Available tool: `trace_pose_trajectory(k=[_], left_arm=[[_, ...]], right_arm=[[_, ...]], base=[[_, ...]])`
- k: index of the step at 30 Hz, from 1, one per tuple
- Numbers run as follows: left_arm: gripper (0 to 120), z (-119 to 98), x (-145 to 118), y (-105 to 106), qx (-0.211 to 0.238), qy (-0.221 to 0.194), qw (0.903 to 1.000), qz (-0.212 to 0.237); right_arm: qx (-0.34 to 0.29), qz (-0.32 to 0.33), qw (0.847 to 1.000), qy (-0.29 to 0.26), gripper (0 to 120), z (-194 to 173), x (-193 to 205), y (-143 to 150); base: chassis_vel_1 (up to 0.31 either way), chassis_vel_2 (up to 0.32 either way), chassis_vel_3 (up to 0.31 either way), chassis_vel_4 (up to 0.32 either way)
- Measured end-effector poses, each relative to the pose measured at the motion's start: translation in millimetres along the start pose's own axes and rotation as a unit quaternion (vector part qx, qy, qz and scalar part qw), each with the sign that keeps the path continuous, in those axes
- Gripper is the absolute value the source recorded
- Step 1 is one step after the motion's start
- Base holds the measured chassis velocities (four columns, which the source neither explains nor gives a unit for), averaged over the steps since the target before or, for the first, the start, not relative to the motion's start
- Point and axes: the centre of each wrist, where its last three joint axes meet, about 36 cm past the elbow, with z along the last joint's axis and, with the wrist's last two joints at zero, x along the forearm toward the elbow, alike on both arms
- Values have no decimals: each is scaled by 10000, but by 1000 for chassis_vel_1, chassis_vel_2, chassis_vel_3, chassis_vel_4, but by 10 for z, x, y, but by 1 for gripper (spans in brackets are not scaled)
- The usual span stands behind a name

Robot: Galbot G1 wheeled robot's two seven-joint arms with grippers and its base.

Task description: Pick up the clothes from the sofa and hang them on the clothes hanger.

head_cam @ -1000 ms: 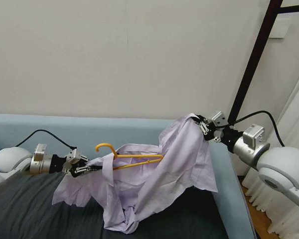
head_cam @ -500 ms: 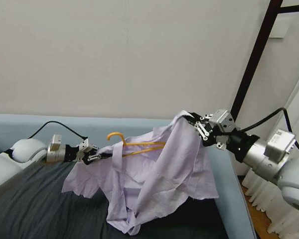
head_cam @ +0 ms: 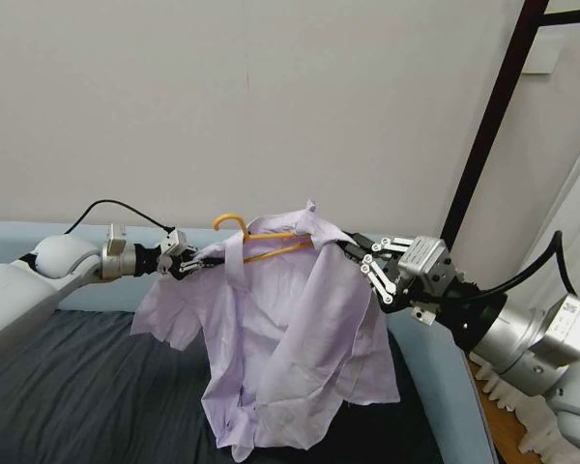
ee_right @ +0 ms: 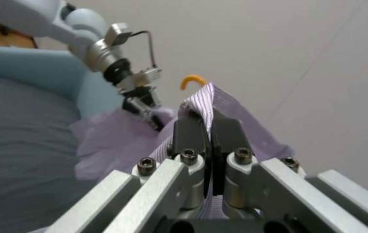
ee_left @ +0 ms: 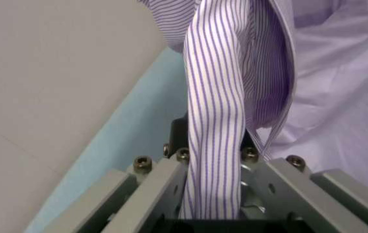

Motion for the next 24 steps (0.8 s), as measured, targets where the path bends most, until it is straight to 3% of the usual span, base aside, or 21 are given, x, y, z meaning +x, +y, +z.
trace_pose_trajectory(k=[4,15,24], left_arm=[[1,-120,-106,162,-73,-112,9997,-226],[1,-387,-88,457,-220,-226,9980,-540],[1,-872,-213,833,-460,-445,9955,-703]], right_arm=[[91,-198,9996,-188,0,-133,132,129],[201,-463,9961,-717,0,-282,278,378],[253,-812,9939,-708,0,2,273,643]], base=[[0,0,0,0],[0,0,0,0],[0,0,0,0]])
